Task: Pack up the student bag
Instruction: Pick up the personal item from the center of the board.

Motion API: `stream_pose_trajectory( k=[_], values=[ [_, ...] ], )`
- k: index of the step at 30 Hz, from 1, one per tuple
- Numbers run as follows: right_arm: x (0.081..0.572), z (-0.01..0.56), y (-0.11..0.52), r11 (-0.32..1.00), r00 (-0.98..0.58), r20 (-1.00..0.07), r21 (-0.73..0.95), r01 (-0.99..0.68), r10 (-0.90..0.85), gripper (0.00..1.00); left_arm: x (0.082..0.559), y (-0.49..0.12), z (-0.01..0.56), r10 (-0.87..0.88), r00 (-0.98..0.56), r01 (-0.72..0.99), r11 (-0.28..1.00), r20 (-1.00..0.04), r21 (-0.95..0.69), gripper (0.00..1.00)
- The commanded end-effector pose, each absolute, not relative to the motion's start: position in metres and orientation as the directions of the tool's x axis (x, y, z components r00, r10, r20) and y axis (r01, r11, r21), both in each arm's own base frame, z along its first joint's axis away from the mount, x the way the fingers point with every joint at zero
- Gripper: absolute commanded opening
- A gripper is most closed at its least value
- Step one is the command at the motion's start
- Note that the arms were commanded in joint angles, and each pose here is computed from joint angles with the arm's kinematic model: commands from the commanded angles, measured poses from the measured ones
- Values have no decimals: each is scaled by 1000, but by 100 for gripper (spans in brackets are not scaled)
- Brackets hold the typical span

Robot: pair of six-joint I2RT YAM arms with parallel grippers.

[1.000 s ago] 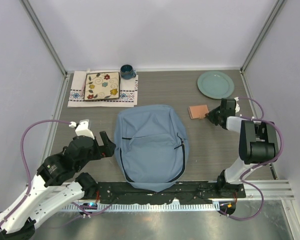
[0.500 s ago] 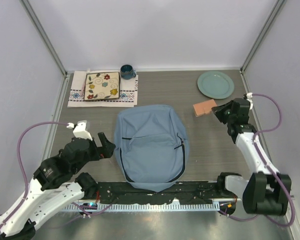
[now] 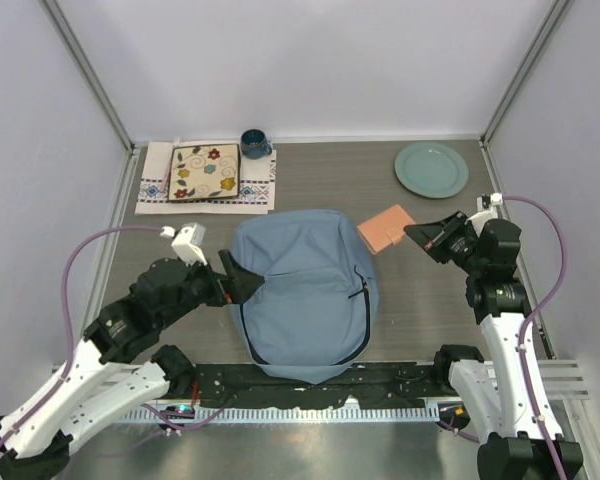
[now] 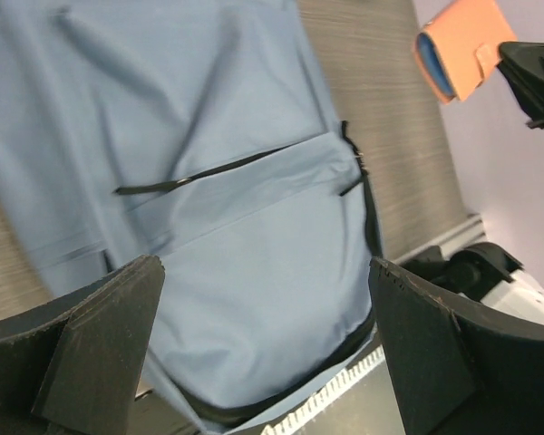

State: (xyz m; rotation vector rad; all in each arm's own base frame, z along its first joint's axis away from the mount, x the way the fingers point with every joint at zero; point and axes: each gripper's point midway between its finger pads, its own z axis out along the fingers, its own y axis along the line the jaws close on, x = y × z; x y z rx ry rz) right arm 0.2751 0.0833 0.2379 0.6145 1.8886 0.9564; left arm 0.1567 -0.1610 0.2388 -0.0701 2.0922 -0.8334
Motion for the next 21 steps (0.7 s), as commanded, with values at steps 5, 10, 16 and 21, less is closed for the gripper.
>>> stream_pose_trajectory(
  k=[5,10,16,21],
  values=[
    [229,267,130,483,-647,-495,849,-216,580,1,180,-243,292,-331,-633,462,565,-700,-684,100],
    [220,275,139,470,-678,-501,846,-252,538,1,189,-280,309,-319,-677,500,463,-663,-732,100],
    [210,281,156,451,-713,-507,843,-293,485,1,194,-302,304,-314,-720,497,389,-619,-775,100],
    [205,272,175,453,-736,-498,843,-289,458,1,195,-322,304,-321,-766,477,298,-557,-827,100]
  ],
)
